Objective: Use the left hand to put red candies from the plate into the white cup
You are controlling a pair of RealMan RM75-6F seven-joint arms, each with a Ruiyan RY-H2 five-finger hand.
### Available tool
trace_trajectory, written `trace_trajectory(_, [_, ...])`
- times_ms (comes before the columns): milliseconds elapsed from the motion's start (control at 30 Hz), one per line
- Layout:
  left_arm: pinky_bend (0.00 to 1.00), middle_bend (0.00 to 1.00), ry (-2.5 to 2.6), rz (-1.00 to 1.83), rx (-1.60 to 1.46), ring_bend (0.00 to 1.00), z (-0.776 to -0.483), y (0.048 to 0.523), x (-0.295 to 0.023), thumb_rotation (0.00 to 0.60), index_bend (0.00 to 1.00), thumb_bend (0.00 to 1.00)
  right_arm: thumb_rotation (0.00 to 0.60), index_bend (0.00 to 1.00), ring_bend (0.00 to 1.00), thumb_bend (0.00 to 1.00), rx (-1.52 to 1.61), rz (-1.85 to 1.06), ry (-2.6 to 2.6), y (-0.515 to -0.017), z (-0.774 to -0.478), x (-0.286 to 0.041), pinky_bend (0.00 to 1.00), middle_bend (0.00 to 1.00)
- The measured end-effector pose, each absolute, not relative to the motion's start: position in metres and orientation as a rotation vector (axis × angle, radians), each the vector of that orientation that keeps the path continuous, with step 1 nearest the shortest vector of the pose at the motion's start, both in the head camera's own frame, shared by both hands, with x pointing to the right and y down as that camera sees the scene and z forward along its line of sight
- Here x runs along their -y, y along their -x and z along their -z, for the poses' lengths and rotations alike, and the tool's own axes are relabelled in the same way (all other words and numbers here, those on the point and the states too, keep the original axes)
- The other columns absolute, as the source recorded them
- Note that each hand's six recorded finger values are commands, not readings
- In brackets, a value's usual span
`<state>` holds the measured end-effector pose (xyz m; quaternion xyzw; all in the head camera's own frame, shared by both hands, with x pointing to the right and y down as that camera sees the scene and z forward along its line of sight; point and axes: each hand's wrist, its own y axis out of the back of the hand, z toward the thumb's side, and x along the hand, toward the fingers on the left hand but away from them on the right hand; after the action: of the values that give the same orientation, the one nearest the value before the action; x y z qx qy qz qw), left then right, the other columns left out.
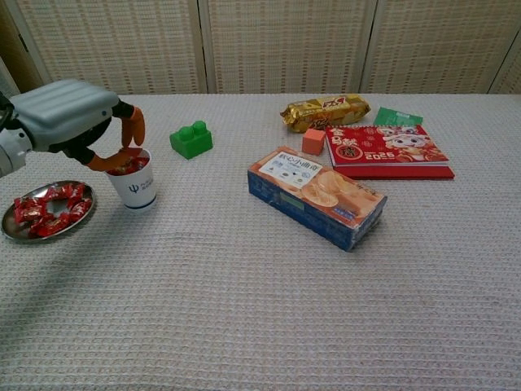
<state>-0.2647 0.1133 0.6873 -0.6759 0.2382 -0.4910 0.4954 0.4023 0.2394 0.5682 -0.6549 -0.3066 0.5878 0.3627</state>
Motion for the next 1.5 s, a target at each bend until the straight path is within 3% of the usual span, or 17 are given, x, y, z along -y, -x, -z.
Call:
trace_trajectory(167, [1.00, 0.20, 1.622, 1.238, -0.570, 0.72, -0.695, 0.276, -0.111, 0.600, 0.18, 0.41, 0.600, 0.00, 0.00, 0.02, 0.792, -1.514, 1.683, -0.403, -0.567, -0.240, 0.11, 0.00])
trace_trajectory(467, [1.00, 0.19, 1.682, 1.195, -0.664, 0.72, -0.672, 0.292, -0.128, 0.600, 0.17, 0.40, 0.600, 0.00, 0.00, 0.02, 0.794, -1.503, 1.686, -0.403, -0.565, -0.241, 0.11, 0.00])
trace_trajectory(667, [1.00, 0.19, 1.756, 1.272, -0.717, 0.73, -0.663, 0.342, -0.169, 0.600, 0.16, 0.40, 0.600, 0.00, 0.00, 0.02, 0.773, -1.491, 1.704, -0.398, -0.567, -0.243, 0.11, 0.00])
trace_trajectory(900, [1.00, 0.22, 1.757, 1.389, -0.676, 0.73, -0.682, 0.373, -0.193, 0.600, 0.18, 0.40, 0.600, 0.00, 0.00, 0.02, 0.760, -1.481, 1.714, -0.395, -0.567, -0.245, 0.11, 0.00])
trace_trajectory(1200, [1.00, 0.26, 1.717, 1.420, -0.631, 0.73, -0.710, 0.368, -0.198, 0.600, 0.21, 0.40, 0.600, 0.00, 0.00, 0.02, 0.770, -1.476, 1.710, -0.396, -0.564, -0.246, 0.11, 0.00])
trace_trajectory(1500, [1.00, 0.38, 1.675, 1.447, -0.617, 0.74, -0.727, 0.369, -0.191, 0.600, 0.33, 0.40, 0.600, 0.00, 0.00, 0.02, 0.770, -1.477, 1.709, -0.397, -0.564, -0.246, 0.11, 0.00])
